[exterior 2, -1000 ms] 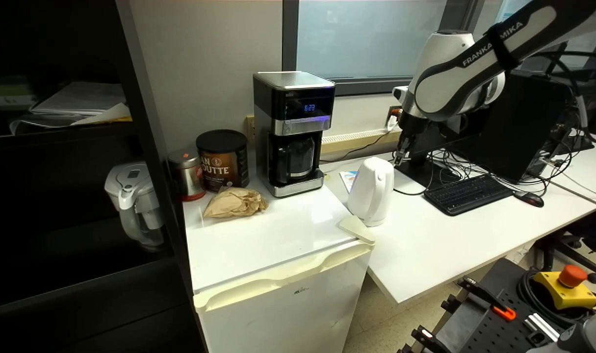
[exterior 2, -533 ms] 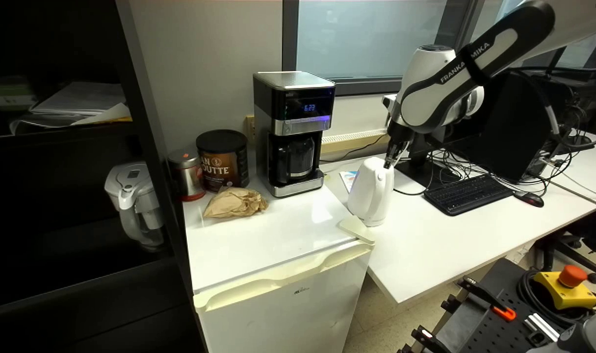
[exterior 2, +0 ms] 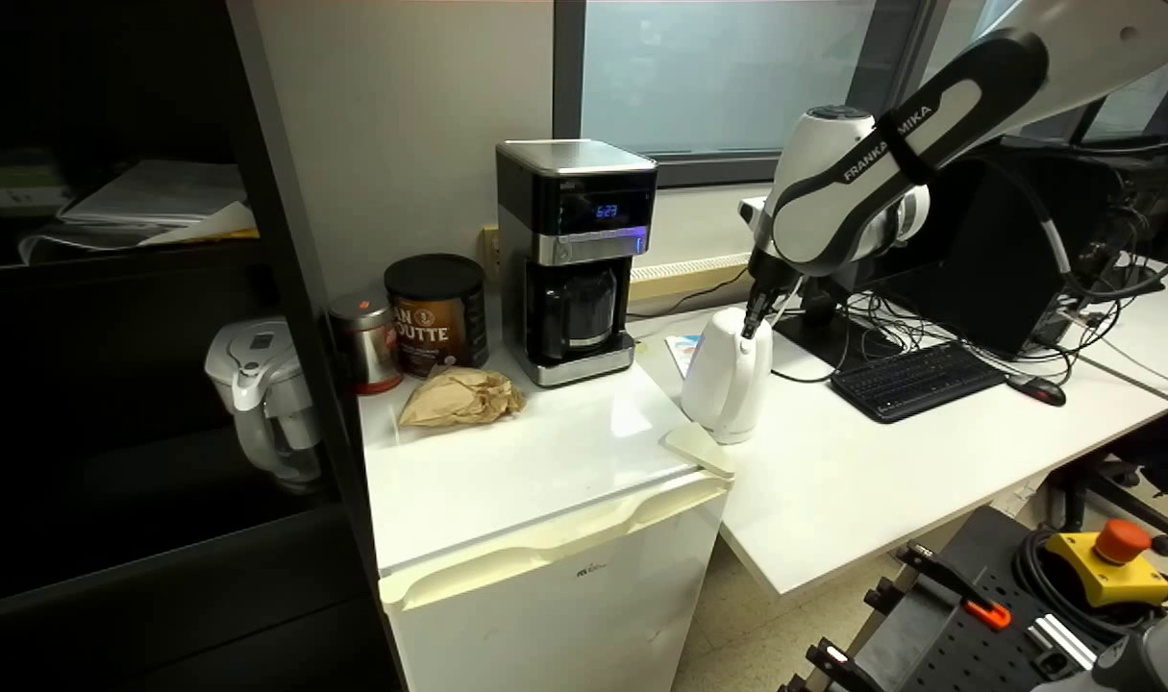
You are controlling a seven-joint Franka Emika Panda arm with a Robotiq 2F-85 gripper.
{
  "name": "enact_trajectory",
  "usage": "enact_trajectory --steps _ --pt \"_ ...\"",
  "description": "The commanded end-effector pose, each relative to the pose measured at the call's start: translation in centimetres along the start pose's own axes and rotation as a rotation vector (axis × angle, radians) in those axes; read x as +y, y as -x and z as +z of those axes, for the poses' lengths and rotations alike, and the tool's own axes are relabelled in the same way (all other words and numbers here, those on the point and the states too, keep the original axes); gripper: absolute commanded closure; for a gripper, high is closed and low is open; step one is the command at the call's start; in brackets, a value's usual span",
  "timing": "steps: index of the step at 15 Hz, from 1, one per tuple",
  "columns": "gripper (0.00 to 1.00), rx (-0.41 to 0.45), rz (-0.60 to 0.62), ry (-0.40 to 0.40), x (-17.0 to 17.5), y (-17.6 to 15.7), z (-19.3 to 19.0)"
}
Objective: Press the button on the white kettle
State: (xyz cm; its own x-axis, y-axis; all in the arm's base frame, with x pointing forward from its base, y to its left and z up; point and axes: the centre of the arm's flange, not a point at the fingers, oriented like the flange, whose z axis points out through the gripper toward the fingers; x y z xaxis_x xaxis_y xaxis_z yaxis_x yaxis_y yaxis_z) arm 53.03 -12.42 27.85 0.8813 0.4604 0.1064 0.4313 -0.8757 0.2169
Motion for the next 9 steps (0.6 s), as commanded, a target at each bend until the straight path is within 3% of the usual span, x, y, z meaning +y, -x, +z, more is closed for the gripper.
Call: enact_trajectory --steps 1,9 --pt "0.99 0.011 0.012 0.004 0.27 -0.44 0.96" --pt "0.99 0.025 0.015 0.007 0.36 -0.33 1.72"
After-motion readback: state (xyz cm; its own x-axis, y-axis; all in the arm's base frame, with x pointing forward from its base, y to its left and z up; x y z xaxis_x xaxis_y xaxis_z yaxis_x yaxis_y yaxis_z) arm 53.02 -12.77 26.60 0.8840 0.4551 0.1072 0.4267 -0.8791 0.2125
